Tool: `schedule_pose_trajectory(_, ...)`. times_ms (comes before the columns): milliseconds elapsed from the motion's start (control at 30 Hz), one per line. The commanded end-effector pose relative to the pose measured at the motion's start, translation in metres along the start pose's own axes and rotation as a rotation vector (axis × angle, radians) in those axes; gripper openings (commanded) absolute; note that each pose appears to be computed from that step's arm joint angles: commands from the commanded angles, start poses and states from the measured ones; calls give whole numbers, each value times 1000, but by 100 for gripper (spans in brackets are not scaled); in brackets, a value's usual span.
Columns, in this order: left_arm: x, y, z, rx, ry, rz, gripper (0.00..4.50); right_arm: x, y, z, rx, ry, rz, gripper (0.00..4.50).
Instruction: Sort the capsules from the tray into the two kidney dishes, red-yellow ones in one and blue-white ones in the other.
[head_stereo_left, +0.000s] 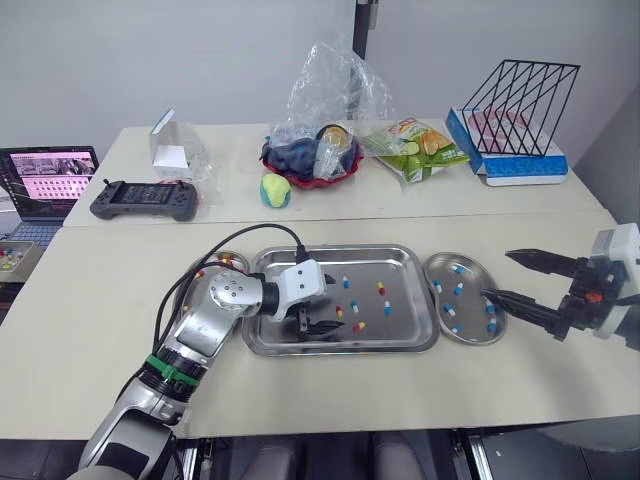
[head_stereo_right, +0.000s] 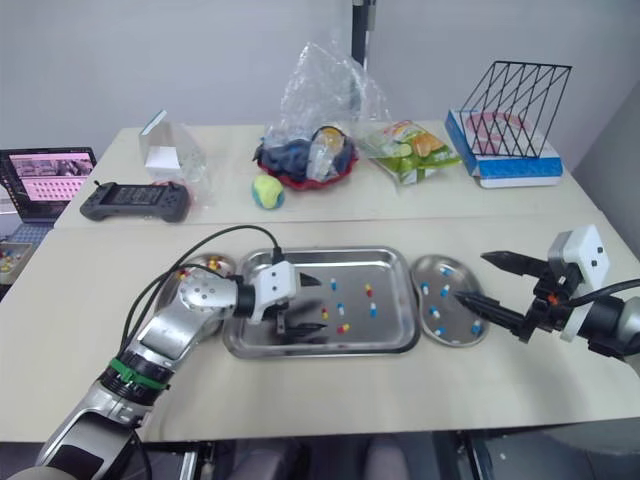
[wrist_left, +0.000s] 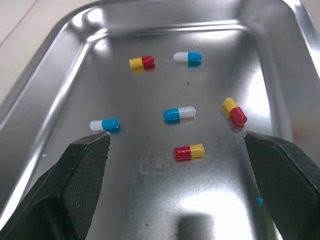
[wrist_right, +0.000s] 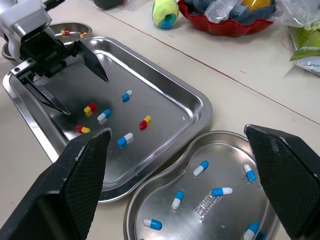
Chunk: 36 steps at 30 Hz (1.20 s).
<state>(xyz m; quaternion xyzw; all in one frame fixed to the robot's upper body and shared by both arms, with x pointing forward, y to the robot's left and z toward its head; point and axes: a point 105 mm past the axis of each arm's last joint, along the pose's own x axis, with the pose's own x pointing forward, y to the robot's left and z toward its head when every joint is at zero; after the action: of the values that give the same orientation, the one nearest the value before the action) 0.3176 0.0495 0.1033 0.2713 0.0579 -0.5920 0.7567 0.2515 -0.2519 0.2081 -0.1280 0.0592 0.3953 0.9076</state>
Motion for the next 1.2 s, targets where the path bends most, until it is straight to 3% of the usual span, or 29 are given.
schedule_pose_trajectory(33,1,0,4,46,16,-5,448,-8,-2,16,-66,-23,-22,450)
schedule_pose_trajectory(100,3,0,3,33,20,-3,423,-8,-2,17,-71,-21,-24,450)
schedule_pose_trajectory(267,10,4,2,14,31,12,266,-9,-3,17,-75,-14,-30,450)
schedule_pose_trajectory(600,12,1,-1,-21,57,-11,266,-12,-5,17,-84,-1,-38,450)
schedule_pose_trajectory(767,11,4,-3,-21,70,2,124,-10,-7,14,-82,2,-53,450)
schedule_pose_trajectory(1200,8,5,1,-42,56,-1,124,-8,-15,12,-84,17,-77,450)
